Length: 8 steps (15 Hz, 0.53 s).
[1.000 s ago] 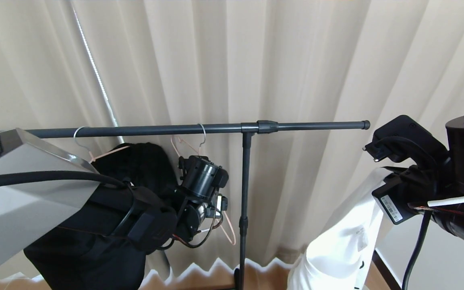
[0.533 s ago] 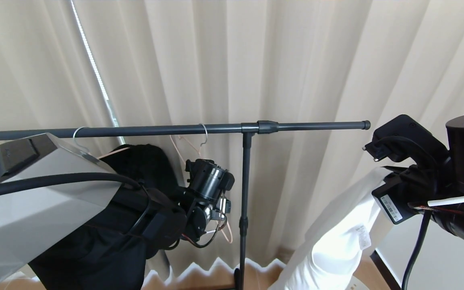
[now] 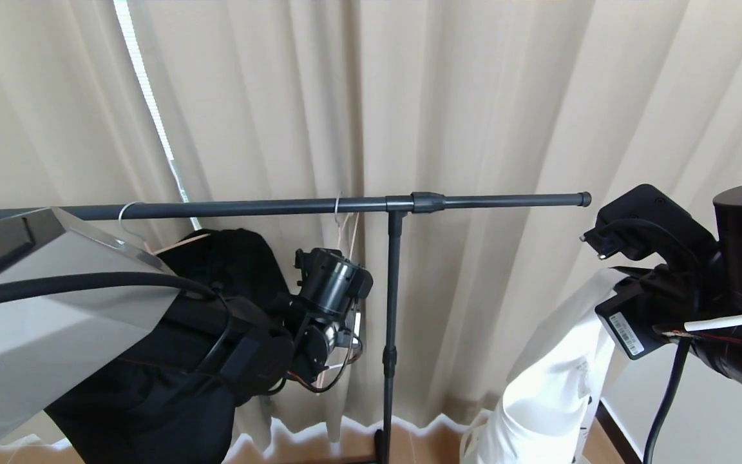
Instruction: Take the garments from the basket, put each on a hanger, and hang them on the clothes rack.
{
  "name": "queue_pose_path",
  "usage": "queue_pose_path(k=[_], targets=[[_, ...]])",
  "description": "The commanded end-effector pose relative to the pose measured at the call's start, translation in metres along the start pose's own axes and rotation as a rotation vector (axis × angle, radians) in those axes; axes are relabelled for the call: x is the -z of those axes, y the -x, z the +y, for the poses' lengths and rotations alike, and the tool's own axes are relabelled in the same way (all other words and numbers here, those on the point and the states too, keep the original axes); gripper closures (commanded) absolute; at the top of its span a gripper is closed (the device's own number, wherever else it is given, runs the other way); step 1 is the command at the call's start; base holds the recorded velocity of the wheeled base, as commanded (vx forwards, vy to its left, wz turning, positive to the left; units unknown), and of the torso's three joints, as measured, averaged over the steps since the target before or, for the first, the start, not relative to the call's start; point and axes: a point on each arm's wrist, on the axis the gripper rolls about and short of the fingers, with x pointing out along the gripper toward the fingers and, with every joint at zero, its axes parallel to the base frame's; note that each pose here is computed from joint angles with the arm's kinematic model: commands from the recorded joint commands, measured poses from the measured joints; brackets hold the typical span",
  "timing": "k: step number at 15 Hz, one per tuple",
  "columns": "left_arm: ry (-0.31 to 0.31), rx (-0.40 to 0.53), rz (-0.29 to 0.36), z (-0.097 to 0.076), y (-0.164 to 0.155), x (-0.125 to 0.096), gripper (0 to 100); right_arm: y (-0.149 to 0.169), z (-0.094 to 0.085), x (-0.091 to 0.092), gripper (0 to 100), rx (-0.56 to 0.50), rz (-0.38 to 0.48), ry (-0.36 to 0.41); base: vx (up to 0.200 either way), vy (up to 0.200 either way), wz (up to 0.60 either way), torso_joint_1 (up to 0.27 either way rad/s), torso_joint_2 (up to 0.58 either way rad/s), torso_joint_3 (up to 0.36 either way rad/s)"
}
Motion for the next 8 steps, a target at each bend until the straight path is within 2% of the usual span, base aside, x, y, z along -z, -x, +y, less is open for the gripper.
queue_pose_path(k=[1, 5, 8], targets=[[0.020, 0.014, -0.042, 0.006, 0.016, -0.012, 100, 0.000, 0.001, 0.000, 100, -0.001, 0.001, 0.003, 0.000, 0.000, 0.00, 0.000, 0.00, 0.000], [-0.001, 0.020, -0.063, 0.013, 0.032, -0.017, 100, 0.000, 0.001, 0.000, 100, -0.003, 0.000, 0.004, 0.000, 0.000, 0.00, 0.000, 0.00, 0.000], [-0.026, 0.020, -0.073, 0.034, 0.063, -0.011, 100, 0.000, 0.001, 0.000, 100, -0.003, 0.000, 0.004, 0.000, 0.000, 0.00, 0.000, 0.00, 0.000]])
